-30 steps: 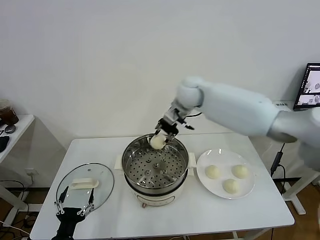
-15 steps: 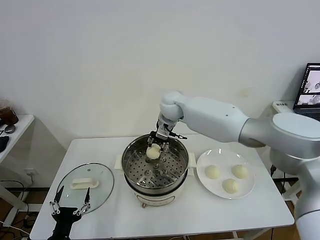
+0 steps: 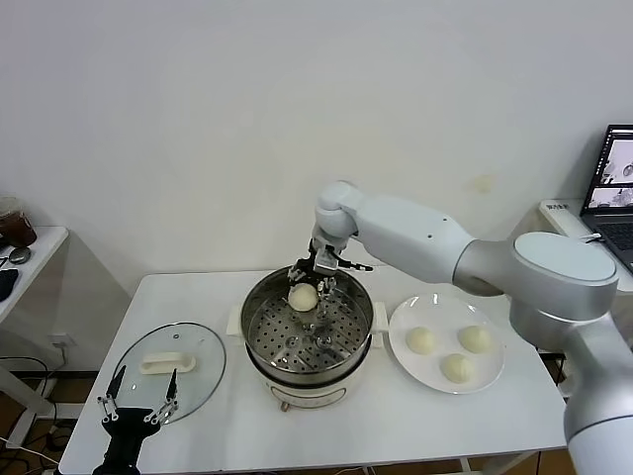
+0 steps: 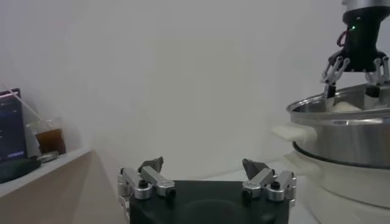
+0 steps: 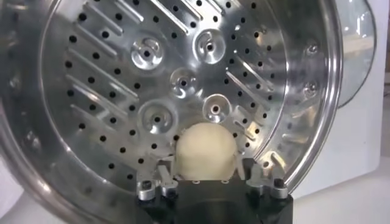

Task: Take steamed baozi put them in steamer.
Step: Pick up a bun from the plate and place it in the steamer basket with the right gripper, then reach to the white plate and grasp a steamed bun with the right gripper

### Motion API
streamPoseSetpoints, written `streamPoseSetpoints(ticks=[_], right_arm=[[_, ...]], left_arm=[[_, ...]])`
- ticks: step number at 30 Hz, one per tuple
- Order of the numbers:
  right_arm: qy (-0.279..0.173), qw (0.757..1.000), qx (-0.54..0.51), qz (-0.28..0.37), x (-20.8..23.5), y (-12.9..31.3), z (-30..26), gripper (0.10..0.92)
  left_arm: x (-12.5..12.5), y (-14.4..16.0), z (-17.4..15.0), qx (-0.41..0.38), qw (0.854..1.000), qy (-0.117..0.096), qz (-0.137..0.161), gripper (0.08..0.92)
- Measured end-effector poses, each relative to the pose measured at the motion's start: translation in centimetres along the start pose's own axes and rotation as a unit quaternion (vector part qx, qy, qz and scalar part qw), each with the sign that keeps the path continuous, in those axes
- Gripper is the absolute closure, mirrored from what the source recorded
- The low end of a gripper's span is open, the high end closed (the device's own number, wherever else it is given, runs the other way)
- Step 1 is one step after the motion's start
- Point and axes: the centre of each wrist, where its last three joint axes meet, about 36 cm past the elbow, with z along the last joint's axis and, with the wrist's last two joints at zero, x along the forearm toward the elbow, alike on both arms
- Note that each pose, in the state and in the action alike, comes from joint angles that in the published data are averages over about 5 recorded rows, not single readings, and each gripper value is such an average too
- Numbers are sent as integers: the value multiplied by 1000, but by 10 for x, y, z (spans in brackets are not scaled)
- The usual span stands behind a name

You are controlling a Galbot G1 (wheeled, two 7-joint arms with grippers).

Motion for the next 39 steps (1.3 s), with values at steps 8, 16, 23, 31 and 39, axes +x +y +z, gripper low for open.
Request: streamPoseSetpoints(ticks=[8,16,23,31,39], right_arm=[[21,992,-123,30,65,25,-6,200],[69,949,-308,18,104,104,-25,200],[97,890,-446,-5,108,188,-39,200],[94,846,-524,-23,72,255,-49,200],[85,825,-557,-35,25,289,-49,200]], left_arm=[[2,4,-6,-6,1000,1,-6,177],[-3,6,-16,-15,1000,10,-12,177],[-7,5,-20,-17,999,15,-23,177],[-6,3,-23,-17,999,21,-29,177],[0,4,-26,-23,999,26,-36,177]])
